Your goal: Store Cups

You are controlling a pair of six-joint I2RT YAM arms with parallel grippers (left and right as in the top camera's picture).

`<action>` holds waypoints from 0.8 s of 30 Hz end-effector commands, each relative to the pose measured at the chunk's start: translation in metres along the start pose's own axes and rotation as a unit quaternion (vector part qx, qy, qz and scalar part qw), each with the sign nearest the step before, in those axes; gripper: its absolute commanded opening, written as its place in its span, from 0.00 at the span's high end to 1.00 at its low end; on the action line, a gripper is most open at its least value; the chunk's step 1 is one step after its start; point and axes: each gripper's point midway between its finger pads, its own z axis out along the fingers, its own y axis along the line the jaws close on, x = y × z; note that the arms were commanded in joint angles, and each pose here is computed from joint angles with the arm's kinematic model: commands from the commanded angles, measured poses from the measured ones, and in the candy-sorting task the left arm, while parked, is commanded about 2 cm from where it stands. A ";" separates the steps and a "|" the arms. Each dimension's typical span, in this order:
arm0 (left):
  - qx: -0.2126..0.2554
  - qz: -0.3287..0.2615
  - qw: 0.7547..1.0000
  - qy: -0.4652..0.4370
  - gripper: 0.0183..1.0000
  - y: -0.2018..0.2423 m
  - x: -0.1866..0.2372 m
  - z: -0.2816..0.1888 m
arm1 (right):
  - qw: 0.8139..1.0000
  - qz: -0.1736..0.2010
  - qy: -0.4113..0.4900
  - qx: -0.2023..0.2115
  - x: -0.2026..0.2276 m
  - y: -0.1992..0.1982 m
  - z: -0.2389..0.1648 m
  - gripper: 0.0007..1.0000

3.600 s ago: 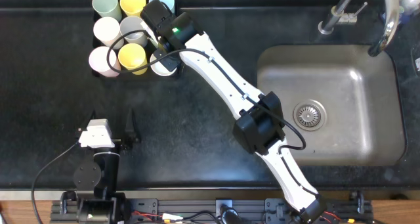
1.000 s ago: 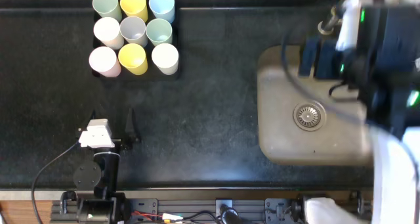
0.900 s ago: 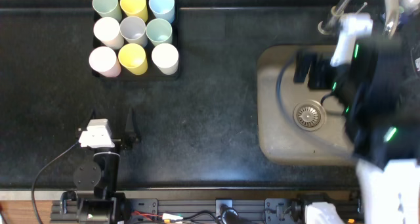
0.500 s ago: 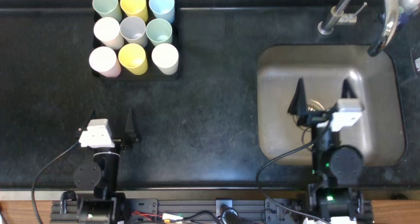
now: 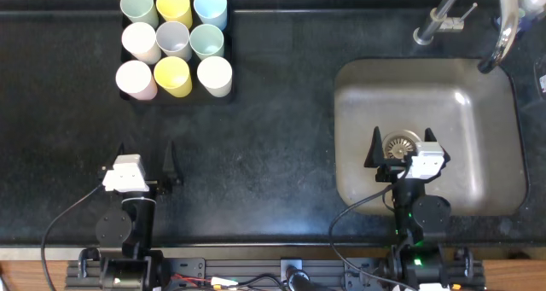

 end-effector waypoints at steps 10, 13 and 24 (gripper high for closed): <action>0.004 0.007 1.000 -0.002 0.00 -0.001 0.000 0.000 | 1.000 0.001 -0.028 0.007 -0.006 -0.005 -0.021 0.00; 0.004 0.007 1.000 -0.002 0.00 -0.001 0.000 0.000 | 1.000 0.001 -0.028 0.007 -0.006 -0.006 -0.021 0.00; 0.004 0.007 1.000 -0.002 0.00 -0.001 0.000 0.000 | 1.000 0.001 -0.029 0.007 -0.007 -0.006 -0.021 0.00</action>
